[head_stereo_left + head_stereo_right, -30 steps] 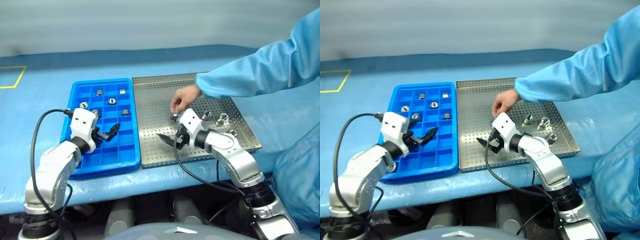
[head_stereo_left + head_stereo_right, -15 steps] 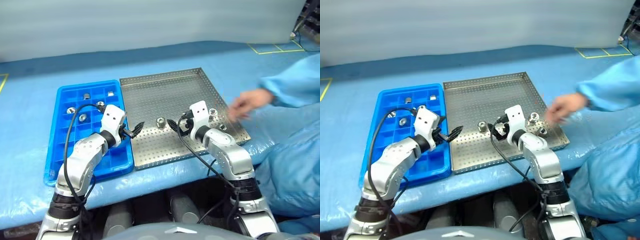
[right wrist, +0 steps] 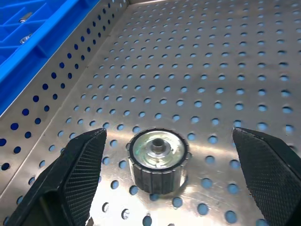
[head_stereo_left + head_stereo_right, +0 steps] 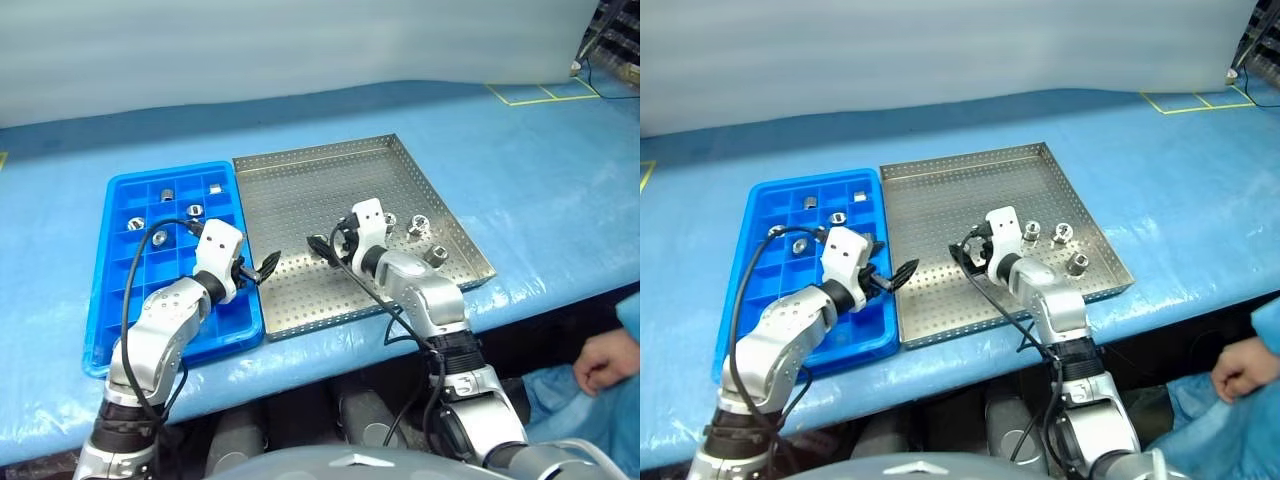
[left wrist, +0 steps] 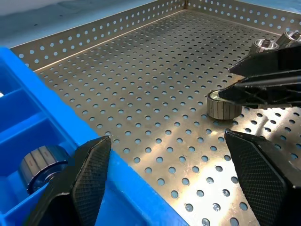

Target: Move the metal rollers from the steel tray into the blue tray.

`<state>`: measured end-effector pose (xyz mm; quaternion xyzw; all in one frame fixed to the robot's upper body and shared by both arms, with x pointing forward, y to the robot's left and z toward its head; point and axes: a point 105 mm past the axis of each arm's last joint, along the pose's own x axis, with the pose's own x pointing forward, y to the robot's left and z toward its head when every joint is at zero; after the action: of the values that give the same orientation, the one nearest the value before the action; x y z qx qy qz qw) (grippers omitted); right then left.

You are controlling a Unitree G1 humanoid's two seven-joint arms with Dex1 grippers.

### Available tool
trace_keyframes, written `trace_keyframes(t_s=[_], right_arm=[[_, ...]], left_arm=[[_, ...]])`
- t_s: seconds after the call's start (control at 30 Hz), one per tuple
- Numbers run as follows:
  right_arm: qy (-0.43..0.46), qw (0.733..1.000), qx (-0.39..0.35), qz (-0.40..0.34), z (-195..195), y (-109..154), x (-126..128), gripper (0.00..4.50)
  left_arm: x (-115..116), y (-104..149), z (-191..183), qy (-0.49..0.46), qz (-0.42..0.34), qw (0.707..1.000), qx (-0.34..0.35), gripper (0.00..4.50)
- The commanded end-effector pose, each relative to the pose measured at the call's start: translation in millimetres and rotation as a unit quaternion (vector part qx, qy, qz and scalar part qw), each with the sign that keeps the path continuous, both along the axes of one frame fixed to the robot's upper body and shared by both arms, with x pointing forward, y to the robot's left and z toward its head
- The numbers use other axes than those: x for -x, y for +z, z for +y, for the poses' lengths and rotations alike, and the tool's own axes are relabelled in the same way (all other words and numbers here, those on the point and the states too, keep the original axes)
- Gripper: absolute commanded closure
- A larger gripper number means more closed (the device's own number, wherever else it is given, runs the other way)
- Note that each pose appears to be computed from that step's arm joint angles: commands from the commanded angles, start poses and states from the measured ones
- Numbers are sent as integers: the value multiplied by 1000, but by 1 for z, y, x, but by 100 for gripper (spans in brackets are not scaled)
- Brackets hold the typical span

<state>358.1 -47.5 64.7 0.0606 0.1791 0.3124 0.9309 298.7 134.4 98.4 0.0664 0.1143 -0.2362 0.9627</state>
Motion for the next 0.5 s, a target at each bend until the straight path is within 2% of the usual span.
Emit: trace_keyframes(t_s=[0.03,0.07,0.33,0.4,0.5], right_arm=[[3,1000,15,-3,5,0,-6,0],[-5,1000,23,-2,3,-4,-7,0],[-16,999,45,-26,-2,1,-11,254],[-8,999,41,-33,0,6,-10,274],[2,997,50,-57,6,17,-10,275]], left_arm=[[2,14,3,9,-27,1000,-3,31],[2,14,4,11,-27,1000,-4,31],[6,15,20,45,-30,999,-8,27],[7,16,27,59,-32,998,-10,27],[12,18,38,75,-33,996,-17,27]])
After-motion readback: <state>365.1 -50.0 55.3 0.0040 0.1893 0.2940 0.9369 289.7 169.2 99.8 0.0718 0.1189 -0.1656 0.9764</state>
